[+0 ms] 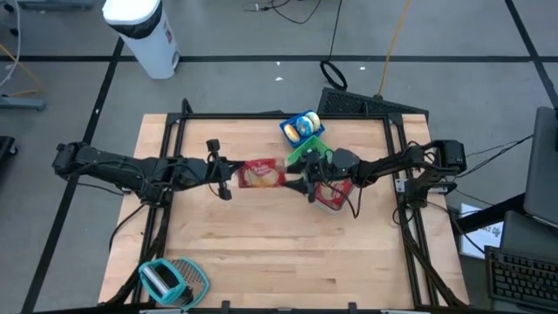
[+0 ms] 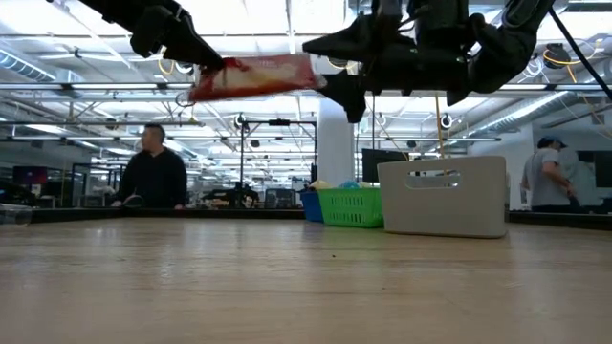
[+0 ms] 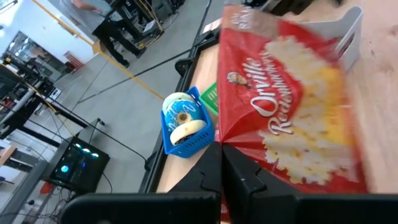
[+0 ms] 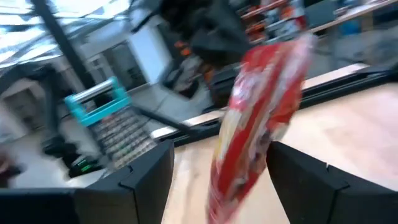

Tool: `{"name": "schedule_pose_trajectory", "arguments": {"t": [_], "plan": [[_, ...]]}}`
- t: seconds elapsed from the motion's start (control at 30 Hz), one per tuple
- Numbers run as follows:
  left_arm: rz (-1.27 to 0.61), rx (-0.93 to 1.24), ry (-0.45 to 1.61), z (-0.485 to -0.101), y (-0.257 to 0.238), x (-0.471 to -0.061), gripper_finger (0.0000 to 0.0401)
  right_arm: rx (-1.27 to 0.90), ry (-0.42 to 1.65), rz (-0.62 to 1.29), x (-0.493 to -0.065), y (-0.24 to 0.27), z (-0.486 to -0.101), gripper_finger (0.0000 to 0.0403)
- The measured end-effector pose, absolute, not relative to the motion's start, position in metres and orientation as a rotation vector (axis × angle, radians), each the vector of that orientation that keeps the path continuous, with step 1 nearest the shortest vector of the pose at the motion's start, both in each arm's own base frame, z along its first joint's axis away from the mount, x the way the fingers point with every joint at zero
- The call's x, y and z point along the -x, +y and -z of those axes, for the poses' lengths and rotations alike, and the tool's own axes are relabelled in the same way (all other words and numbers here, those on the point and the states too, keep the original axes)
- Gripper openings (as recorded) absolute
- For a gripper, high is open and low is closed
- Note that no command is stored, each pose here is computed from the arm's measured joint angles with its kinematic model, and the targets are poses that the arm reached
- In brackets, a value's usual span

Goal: Pick & Place Food Item
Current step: Put the red popcorn bag into the gray bin

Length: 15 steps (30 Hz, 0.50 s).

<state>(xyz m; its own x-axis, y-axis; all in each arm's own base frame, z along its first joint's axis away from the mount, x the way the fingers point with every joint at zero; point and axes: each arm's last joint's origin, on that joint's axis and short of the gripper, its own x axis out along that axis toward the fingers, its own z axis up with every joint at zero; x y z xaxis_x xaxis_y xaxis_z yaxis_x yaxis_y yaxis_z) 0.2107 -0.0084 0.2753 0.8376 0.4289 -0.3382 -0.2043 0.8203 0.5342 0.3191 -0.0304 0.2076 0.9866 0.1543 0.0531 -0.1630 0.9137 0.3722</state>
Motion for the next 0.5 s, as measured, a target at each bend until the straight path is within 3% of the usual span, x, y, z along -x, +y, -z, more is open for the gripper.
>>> {"name": "schedule_pose_trajectory", "arguments": {"t": [0.3, 0.5], "plan": [[-0.322, -0.490, 0.441, -0.2769, -0.0095, -0.2118, 0.0002, -0.385, -0.045, -0.016, -0.3193, -0.0358, -0.2069, 0.0217], [-0.307, -0.486, 0.438, -0.2769, -0.0099, -0.2120, 0.0001, -0.373, -0.033, -0.014, -0.3194, -0.0358, -0.2057, 0.0167]]}}
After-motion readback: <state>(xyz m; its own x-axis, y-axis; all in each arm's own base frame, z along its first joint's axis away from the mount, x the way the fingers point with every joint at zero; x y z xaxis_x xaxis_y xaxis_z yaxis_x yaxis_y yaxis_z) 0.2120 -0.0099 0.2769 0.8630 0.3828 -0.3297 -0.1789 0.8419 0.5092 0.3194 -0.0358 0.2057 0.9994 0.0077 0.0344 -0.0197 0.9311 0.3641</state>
